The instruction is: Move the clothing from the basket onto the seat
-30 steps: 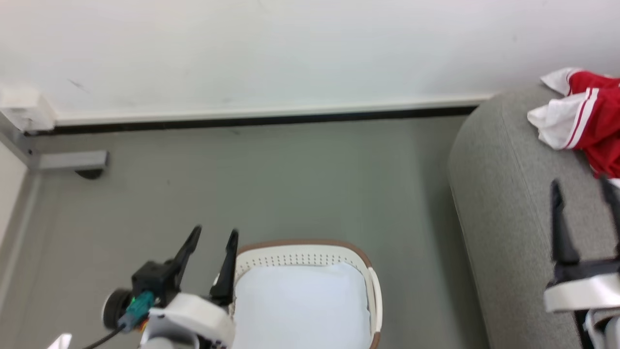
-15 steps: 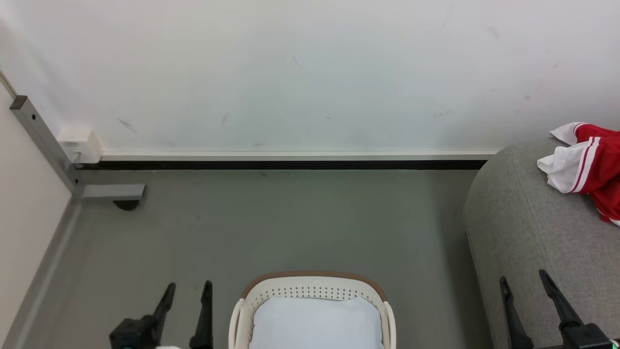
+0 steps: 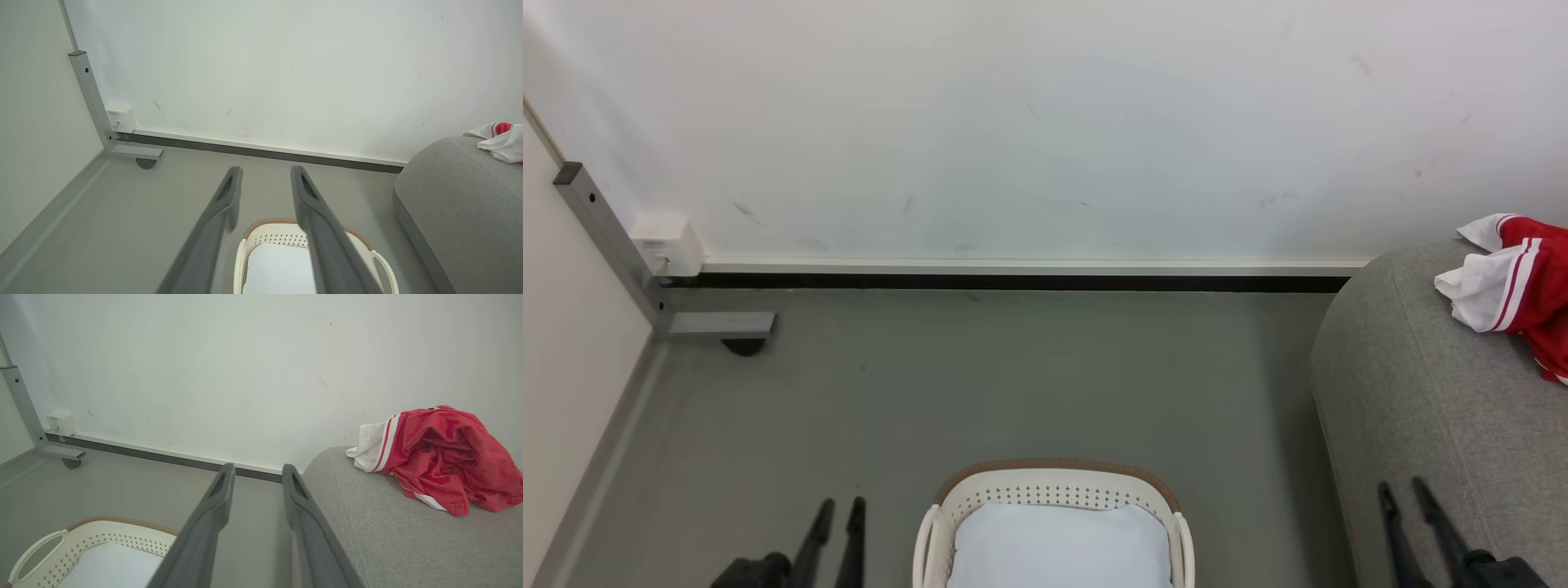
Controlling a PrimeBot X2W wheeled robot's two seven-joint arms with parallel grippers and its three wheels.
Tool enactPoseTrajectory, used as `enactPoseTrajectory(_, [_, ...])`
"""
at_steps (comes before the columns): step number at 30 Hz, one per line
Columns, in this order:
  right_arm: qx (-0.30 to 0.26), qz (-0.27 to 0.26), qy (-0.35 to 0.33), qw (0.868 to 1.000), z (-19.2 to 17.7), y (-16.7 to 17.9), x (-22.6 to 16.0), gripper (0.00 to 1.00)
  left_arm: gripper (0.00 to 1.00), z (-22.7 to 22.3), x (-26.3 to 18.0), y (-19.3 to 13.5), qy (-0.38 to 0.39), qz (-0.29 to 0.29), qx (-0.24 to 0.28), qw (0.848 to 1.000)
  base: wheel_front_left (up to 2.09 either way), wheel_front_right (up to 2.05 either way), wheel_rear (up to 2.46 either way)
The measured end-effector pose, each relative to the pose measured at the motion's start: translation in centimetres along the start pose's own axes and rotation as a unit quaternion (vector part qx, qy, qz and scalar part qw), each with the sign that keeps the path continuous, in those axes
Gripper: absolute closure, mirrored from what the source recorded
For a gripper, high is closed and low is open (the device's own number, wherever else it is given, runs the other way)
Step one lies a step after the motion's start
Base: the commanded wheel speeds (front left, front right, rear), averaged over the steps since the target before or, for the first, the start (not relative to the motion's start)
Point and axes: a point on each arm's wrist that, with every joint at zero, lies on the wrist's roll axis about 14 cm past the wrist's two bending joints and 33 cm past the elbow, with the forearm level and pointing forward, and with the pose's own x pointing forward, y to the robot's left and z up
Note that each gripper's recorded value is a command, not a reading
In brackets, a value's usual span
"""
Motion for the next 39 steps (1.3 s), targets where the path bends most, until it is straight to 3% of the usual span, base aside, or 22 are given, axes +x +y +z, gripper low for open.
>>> enactPoseTrajectory(4, [0.008, -0.001, 0.023, 1.000, -1.4, 0.2, -0.4, 1.00, 1.00, -1.6, -0.7, 0.1, 0.026, 0.005, -0.004, 1.000, 0.00, 0.00, 0.00])
enactPoseTrajectory(16, [0.129, -0.037, 0.036, 0.990, -1.9, -0.8, -0.4, 1.00, 1.00, -2.2, -0.6, 1.2, 0.049, 0.035, -0.113, 0.992, 0.00, 0.00, 0.00])
enactPoseTrajectory(39, [0.319, -0.073, 0.031, 0.944, -1.5, -1.9, 0.2, 1.00, 1.00, -1.7, 0.3, 2.3, 0.055, 0.062, -0.292, 0.953, 0.00, 0.00, 0.00])
